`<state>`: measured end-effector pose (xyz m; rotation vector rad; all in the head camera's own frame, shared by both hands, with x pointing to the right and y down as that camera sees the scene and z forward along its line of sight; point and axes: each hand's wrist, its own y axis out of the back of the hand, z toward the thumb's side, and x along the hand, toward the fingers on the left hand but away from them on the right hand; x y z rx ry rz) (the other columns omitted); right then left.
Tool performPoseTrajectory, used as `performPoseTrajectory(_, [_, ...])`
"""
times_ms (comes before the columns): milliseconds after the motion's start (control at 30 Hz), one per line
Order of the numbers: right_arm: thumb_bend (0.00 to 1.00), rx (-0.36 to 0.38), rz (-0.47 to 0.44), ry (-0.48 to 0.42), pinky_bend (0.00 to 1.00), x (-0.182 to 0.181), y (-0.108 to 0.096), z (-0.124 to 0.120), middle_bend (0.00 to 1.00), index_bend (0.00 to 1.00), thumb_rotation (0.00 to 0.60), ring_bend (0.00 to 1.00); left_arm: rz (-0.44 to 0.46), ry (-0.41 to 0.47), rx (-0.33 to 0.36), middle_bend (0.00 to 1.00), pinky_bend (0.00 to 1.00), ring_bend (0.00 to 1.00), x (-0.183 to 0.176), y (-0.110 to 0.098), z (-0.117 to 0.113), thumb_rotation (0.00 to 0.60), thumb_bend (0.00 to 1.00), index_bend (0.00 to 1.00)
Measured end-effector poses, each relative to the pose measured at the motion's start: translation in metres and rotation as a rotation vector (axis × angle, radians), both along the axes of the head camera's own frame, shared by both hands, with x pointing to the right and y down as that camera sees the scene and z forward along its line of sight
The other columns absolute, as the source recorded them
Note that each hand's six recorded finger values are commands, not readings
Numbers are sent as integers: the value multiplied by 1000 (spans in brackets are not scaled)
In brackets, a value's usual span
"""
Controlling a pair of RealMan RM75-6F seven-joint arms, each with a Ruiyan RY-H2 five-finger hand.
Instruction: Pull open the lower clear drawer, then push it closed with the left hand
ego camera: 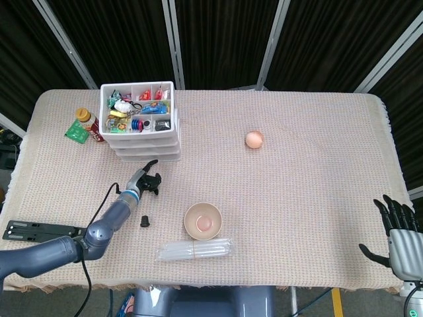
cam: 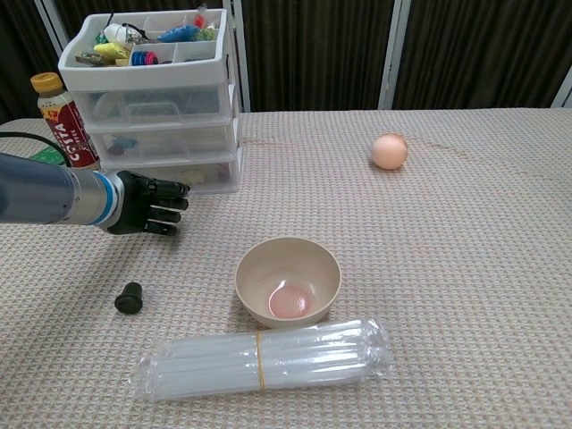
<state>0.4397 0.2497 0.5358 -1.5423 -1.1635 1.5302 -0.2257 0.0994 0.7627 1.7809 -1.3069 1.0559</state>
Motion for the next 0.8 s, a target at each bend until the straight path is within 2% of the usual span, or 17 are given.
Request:
performPoseTrajectory(500, [75, -1, 6, 2, 0, 1, -1, 1, 0, 91, 600, 0, -13, -1, 15, 970, 687, 896, 6, -3, 4, 600, 761, 45])
performPoseTrajectory(667, [75, 0, 4, 4, 0, 1, -1, 1, 0, 91, 600, 0, -22, 8, 16, 970, 687, 896, 9, -4, 5, 600, 762, 101])
performPoseTrajectory(800, [76, -2, 4, 6, 0, 1, -1, 1, 0, 91, 600, 0, -23, 15, 18, 970, 687, 896, 11, -3, 6, 600, 761, 190])
